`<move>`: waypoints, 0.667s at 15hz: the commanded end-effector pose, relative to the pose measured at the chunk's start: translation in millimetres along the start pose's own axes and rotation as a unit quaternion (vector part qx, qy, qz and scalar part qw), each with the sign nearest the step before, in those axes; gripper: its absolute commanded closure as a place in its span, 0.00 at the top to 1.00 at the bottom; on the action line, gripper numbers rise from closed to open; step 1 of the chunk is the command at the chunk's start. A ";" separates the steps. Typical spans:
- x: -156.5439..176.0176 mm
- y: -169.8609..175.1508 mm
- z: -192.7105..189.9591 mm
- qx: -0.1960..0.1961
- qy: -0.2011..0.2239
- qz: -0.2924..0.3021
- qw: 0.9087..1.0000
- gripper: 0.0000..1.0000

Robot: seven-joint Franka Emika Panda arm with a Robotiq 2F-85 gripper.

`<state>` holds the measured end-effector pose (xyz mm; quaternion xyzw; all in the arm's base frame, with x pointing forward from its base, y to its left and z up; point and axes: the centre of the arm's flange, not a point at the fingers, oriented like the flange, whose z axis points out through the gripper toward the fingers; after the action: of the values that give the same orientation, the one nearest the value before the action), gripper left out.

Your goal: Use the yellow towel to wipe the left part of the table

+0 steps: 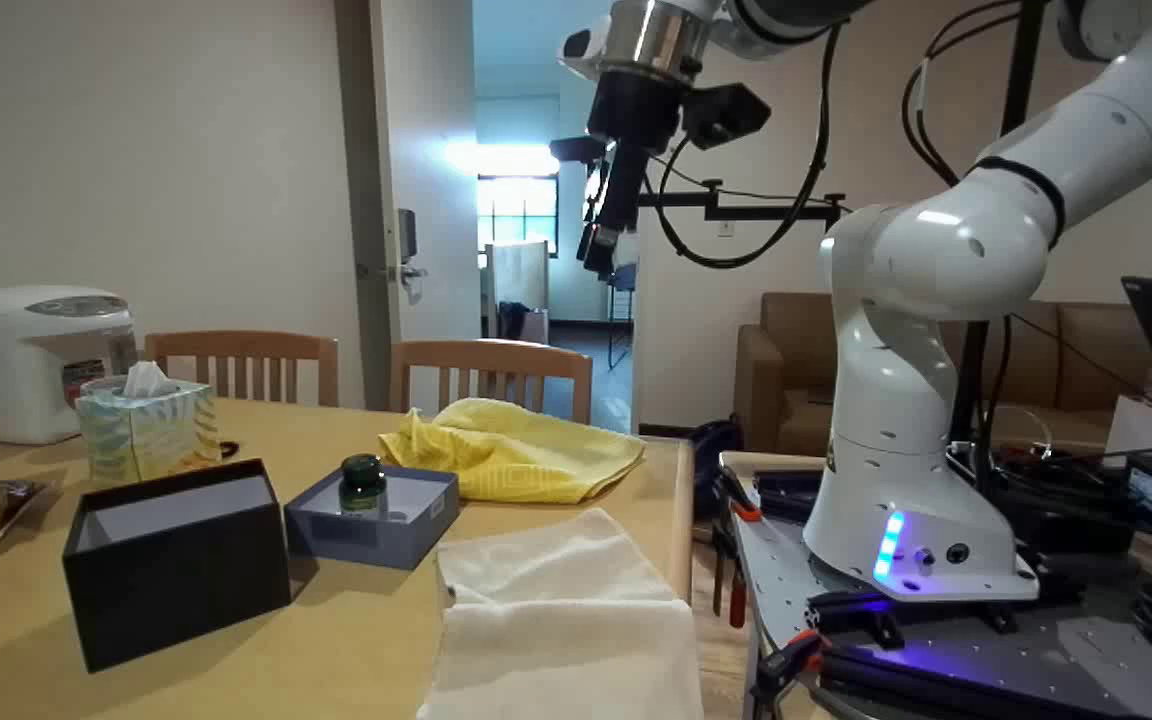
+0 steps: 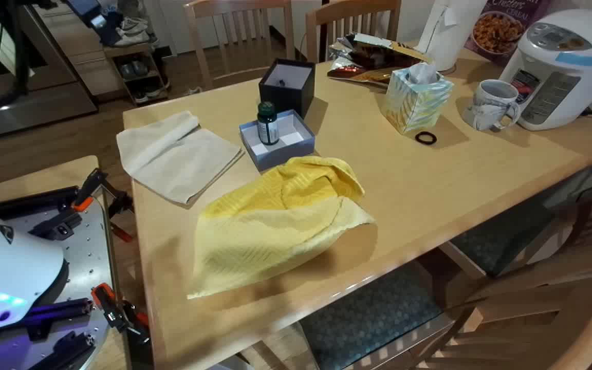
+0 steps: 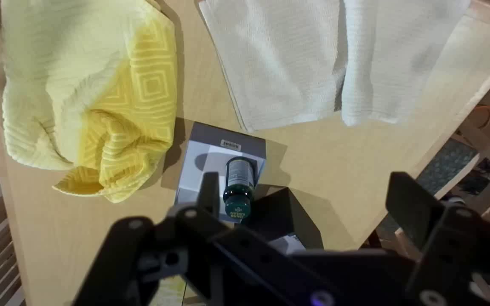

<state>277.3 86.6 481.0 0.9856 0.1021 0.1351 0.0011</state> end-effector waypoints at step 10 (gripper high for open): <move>-6.7 1.0 18.4 -0.012 -0.030 0.000 0.999 1.00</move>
<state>275.2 84.1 460.8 0.9888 0.1009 0.1100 0.0042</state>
